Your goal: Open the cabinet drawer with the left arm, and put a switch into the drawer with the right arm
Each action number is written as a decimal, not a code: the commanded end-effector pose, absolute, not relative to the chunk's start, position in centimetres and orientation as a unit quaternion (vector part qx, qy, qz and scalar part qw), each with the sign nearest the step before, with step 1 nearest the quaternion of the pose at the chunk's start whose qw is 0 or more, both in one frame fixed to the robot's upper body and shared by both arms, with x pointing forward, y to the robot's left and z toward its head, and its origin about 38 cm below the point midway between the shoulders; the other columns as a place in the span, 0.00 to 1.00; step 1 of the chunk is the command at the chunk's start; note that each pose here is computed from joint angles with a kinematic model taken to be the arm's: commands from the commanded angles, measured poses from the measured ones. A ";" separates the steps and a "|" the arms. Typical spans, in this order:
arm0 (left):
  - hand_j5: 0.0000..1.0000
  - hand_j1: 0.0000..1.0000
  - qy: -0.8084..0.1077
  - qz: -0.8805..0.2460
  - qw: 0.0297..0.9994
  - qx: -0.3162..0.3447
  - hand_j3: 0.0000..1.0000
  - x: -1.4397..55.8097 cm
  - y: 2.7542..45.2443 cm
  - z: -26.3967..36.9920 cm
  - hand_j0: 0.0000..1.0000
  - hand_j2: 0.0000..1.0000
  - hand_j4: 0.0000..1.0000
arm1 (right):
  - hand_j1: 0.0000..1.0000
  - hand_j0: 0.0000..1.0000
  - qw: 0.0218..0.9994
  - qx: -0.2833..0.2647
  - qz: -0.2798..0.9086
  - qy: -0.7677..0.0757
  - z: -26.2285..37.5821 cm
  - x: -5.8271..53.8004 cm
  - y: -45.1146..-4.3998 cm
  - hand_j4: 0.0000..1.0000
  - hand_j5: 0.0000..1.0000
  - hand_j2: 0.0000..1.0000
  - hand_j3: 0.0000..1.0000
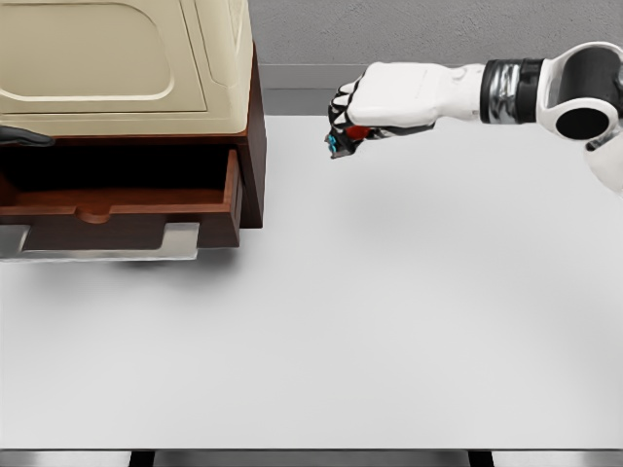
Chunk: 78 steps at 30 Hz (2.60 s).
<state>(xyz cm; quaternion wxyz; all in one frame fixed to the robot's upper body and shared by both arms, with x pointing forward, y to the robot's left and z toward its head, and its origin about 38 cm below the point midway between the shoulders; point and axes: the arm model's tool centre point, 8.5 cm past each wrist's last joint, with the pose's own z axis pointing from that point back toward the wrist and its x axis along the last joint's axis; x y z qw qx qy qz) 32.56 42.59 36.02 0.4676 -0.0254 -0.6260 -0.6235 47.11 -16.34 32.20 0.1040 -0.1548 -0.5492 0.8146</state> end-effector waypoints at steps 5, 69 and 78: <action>1.00 1.00 -0.627 -0.620 0.470 -0.025 1.00 32.5 42.7 36.1 1.00 1.00 1.00 | 0.35 0.35 0.031 -0.126 0.816 -0.563 33.1 43.5 -12.6 0.35 0.35 0.35 0.35; 1.00 1.00 -0.627 -0.621 0.469 -0.026 1.00 32.6 42.6 36.0 1.00 1.00 1.00 | 1.00 1.00 0.154 -0.170 0.839 -0.494 37.6 39.3 -29.6 1.00 1.00 1.00 1.00; 1.00 1.00 -0.639 -0.628 0.438 -0.071 1.00 32.6 39.3 35.2 1.00 1.00 1.00 | 1.00 1.00 0.286 -0.151 0.848 -0.420 28.1 41.0 -36.4 1.00 1.00 1.00 1.00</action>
